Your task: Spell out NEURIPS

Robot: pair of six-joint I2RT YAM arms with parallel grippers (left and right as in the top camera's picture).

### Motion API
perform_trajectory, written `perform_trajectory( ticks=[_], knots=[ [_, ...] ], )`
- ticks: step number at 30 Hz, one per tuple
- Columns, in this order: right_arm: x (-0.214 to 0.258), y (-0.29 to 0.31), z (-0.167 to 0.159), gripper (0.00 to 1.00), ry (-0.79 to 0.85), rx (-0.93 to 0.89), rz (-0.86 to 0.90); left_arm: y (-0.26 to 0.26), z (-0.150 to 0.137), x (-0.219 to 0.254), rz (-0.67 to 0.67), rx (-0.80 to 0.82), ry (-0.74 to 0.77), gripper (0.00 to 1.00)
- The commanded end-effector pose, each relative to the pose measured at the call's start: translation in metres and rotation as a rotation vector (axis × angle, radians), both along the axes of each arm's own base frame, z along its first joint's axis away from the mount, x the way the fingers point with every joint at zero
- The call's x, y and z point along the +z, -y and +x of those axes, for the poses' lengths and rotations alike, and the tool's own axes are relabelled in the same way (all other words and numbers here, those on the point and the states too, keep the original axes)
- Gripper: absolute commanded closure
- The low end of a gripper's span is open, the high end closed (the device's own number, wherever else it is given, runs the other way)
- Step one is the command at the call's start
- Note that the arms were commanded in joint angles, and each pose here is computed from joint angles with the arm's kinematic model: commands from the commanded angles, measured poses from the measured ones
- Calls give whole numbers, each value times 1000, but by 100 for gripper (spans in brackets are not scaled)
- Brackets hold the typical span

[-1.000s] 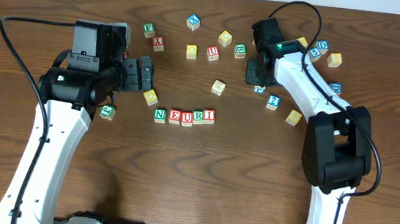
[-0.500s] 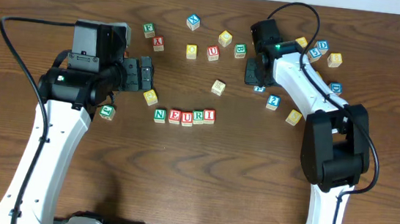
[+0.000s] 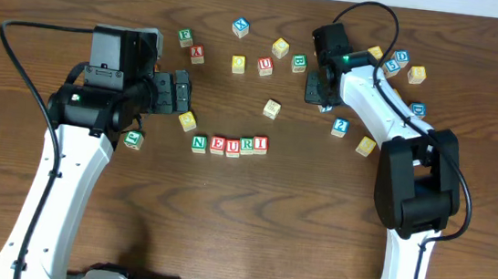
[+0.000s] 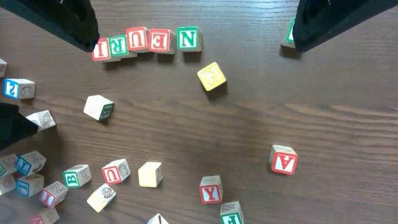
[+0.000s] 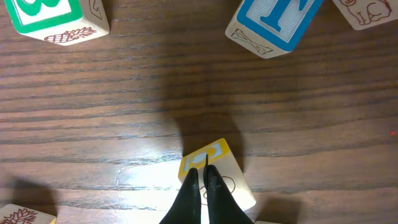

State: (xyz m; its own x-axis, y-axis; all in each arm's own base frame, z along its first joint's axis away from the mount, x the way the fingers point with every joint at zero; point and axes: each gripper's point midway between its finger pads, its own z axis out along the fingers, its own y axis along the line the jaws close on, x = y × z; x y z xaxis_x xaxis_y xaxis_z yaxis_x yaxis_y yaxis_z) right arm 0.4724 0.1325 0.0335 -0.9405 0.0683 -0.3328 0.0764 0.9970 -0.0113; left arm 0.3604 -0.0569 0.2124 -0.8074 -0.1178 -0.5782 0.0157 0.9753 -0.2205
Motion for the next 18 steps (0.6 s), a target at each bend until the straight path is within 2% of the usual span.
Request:
perform_trajectory(
  ticks=[1,18],
  knots=[
    [-13,9,-1,99,-23,-28,-16,1,2,12,-4,-6,33,2],
    [-16,10,1,99,-19,-24,-16,1,2,12,-4,-6,33,2]
  ],
)
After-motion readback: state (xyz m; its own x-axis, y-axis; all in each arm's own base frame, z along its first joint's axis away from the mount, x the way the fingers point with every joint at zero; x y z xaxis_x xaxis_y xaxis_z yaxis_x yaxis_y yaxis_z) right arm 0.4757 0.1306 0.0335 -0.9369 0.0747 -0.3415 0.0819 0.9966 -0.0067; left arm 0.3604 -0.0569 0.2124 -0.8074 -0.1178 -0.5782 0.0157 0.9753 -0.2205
